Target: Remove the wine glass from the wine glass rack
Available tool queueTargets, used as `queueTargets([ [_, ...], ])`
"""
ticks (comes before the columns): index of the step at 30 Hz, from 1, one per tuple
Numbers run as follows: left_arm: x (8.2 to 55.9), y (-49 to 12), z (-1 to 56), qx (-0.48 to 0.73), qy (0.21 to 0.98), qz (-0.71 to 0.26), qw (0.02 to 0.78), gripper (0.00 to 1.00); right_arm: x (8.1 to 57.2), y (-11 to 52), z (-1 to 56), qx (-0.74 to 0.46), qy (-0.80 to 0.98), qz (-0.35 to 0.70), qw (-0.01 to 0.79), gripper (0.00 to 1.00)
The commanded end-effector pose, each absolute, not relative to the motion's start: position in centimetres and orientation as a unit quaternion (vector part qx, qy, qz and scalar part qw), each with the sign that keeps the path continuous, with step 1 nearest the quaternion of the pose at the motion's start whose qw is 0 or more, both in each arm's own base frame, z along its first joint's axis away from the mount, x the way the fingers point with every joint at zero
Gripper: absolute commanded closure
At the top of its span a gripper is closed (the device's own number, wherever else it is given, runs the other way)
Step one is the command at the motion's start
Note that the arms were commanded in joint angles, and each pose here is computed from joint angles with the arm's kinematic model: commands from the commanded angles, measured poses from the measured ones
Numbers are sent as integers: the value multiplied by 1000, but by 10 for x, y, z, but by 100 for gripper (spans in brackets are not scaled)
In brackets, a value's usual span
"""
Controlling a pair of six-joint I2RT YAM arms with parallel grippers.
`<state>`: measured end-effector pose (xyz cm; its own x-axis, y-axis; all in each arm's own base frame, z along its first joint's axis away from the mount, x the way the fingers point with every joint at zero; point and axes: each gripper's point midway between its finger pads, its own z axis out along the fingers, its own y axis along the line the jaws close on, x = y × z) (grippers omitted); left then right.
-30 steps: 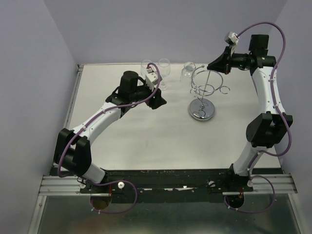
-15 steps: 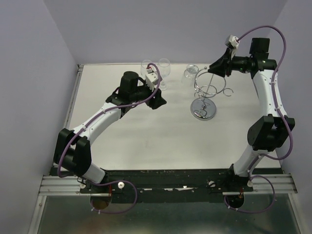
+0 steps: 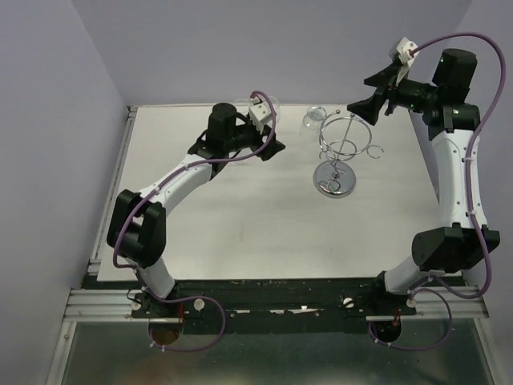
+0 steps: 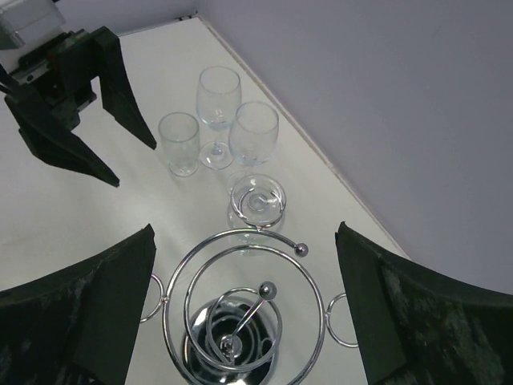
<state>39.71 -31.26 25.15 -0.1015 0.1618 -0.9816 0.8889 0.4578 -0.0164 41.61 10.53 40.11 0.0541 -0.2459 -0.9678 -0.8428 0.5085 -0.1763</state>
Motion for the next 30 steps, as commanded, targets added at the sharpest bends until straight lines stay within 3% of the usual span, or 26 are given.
queueTargets([
  [1, 424, -342, 302, 432, 579, -329, 608, 24, 411, 93, 433, -350, 665, 219, 622, 0],
  [12, 446, -389, 277, 499, 523, -346, 599, 18, 370, 96, 432, -329, 664, 221, 634, 0],
  [13, 448, -391, 274, 500, 523, -347, 597, 16, 368, 96, 429, -327, 667, 223, 631, 0],
  [14, 449, -394, 269, 502, 523, -349, 594, 3, 366, 96, 428, -328, 668, 224, 629, 0],
  [15, 450, -396, 264, 503, 524, -351, 591, 1, 363, 97, 426, -327, 671, 226, 626, 0],
  [30, 489, -441, 231, 472, 518, -343, 625, 1, 340, 98, 413, -326, 698, 236, 592, 0],
])
